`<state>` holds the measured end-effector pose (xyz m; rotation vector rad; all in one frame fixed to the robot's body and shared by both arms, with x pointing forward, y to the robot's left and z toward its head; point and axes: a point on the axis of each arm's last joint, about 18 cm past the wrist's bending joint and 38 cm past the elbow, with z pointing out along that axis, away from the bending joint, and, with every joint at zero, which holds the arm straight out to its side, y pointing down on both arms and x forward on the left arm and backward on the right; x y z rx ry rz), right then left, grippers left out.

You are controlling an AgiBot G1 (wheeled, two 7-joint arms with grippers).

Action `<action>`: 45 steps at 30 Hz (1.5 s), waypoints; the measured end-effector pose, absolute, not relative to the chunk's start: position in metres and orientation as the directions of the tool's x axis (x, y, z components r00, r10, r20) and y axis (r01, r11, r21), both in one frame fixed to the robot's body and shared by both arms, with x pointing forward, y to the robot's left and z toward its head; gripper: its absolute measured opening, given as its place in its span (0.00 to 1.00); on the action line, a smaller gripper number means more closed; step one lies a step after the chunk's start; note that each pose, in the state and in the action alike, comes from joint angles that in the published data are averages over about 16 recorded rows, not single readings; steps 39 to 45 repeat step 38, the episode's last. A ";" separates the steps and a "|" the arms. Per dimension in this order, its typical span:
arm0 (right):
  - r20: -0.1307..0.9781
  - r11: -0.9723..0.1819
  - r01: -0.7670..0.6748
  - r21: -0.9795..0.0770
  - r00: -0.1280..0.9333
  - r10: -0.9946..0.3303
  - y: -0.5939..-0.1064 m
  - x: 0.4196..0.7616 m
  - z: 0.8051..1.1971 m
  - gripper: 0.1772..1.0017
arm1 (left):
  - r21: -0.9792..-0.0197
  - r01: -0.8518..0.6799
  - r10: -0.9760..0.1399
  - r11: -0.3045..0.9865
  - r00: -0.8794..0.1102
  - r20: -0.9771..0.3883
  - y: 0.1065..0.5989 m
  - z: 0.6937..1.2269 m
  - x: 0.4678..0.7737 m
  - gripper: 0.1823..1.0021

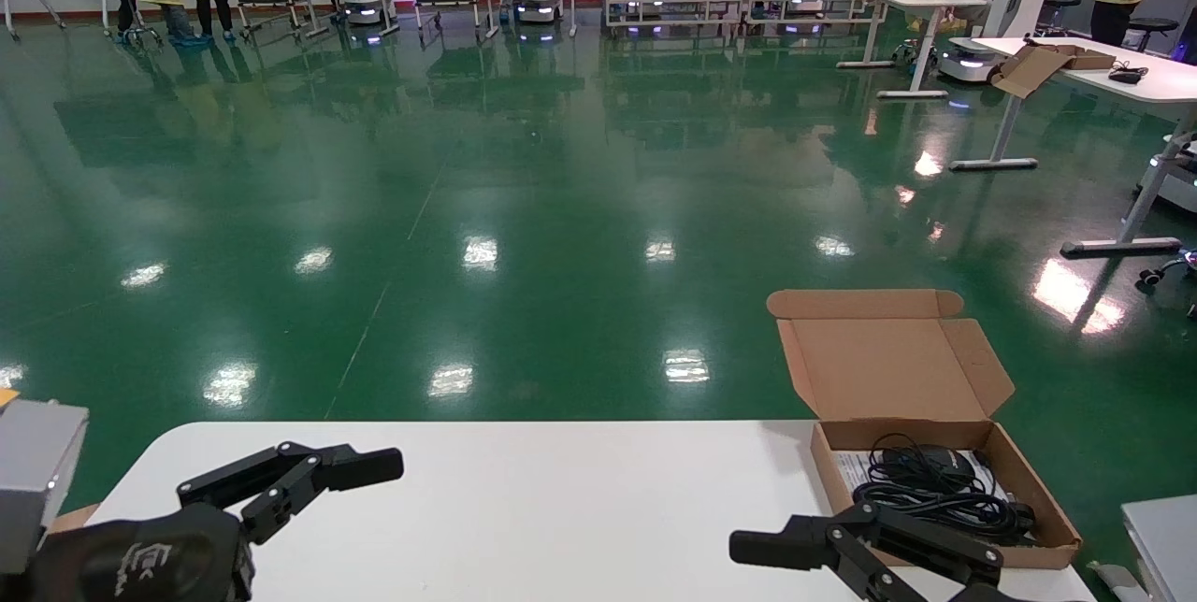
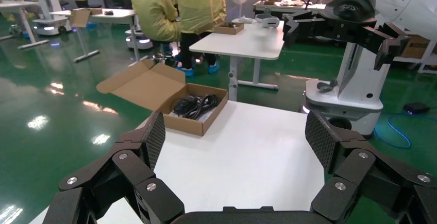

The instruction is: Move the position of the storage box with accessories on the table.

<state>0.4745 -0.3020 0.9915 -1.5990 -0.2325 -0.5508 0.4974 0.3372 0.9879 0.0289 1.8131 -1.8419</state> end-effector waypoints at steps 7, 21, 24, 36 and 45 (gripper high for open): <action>0.477 -0.113 0.464 -0.879 0.861 -0.178 -0.302 0.475 0.992 1.00 | -0.918 0.391 -0.362 0.061 -0.849 -0.385 0.337 0.988 0.497 1.00; 0.476 -0.111 0.464 -0.879 0.861 -0.180 -0.302 0.476 0.992 1.00 | -0.918 0.391 -0.362 0.061 -0.849 -0.385 0.337 0.988 0.497 1.00; 0.476 -0.110 0.464 -0.879 0.861 -0.180 -0.302 0.476 0.992 1.00 | -0.918 0.391 -0.362 0.061 -0.849 -0.385 0.337 0.988 0.497 1.00; 0.476 -0.110 0.463 -0.879 0.860 -0.181 -0.302 0.476 0.992 1.00 | -0.918 0.391 -0.362 0.061 -0.849 -0.385 0.337 0.988 0.497 1.00; 0.476 -0.110 0.463 -0.879 0.860 -0.181 -0.302 0.476 0.992 1.00 | -0.918 0.391 -0.362 0.061 -0.849 -0.385 0.337 0.988 0.497 1.00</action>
